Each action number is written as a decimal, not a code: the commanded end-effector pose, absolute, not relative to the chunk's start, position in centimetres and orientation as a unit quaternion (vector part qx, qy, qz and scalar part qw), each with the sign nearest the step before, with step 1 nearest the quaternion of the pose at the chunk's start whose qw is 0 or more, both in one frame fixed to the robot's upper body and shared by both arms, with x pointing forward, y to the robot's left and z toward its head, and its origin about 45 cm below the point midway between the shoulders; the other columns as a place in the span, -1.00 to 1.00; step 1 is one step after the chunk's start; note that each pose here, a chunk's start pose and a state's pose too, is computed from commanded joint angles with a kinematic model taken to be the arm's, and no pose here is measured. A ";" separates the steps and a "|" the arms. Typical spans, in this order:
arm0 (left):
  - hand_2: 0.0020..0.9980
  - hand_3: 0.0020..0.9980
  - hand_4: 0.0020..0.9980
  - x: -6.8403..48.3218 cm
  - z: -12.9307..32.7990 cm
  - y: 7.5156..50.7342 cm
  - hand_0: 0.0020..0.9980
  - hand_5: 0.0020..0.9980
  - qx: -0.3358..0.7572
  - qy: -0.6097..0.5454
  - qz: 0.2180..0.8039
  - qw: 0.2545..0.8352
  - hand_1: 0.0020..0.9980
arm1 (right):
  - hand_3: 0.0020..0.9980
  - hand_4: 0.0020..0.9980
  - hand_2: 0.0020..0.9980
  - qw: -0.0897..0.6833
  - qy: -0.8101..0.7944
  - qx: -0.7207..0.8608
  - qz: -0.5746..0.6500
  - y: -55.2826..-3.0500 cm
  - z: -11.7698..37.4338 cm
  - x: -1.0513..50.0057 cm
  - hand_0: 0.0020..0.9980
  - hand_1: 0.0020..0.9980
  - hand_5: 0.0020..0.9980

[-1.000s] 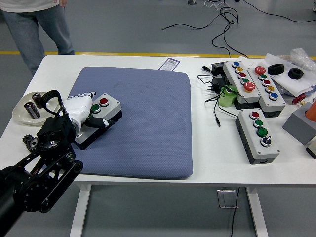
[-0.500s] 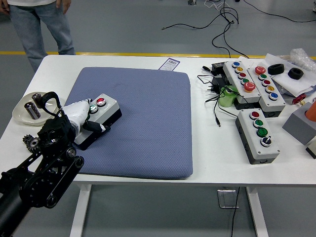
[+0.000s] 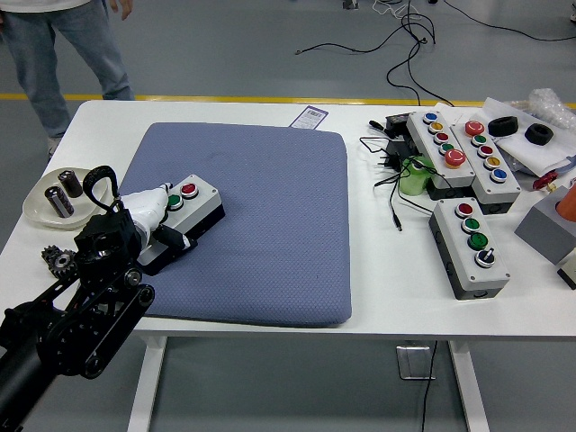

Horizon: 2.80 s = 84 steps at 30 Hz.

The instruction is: Pick up the button,place it on the desk,press the button,press the button

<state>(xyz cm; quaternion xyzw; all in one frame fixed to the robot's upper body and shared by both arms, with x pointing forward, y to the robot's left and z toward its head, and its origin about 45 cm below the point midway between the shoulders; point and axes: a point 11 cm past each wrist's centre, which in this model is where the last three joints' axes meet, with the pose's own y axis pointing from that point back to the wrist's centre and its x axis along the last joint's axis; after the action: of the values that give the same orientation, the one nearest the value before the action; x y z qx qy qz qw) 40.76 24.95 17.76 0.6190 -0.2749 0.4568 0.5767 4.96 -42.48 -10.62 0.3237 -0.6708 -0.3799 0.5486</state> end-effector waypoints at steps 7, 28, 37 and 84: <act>-0.57 0.19 0.52 41.0 18.1 25.1 -0.75 -1.00 0.621 -0.287 0.457 0.569 -0.57 | 0.24 -0.37 0.39 0.548 -0.671 0.323 -0.380 -42.5 -10.6 5.0 0.04 0.30 -0.73; -0.92 -0.43 0.52 41.5 19.0 26.3 -1.00 -1.00 0.631 -0.336 0.449 0.536 -1.00 | 0.24 -0.37 0.40 0.548 -0.672 0.323 -0.379 -42.5 -10.6 5.1 0.04 0.30 -0.73; -0.95 -0.47 0.53 42.3 19.9 26.4 -1.00 -1.00 0.605 -0.394 0.419 0.551 -1.00 | 0.24 -0.37 0.39 0.549 -0.671 0.323 -0.380 -42.5 -10.6 5.0 0.04 0.30 -0.73; 0.57 0.75 0.85 44.6 20.1 24.5 0.18 -0.54 0.484 -0.577 0.230 0.616 0.40 | 0.24 -0.37 0.40 0.554 -0.667 0.328 -0.376 -42.4 -10.6 5.2 0.05 0.30 -0.73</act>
<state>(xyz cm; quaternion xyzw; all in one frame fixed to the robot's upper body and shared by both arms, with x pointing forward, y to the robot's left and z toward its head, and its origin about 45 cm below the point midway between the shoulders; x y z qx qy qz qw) 44.59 24.51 20.13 0.4840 -0.5775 0.2295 0.6161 5.22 -42.38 -10.62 0.3283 -0.6669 -0.3756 0.5535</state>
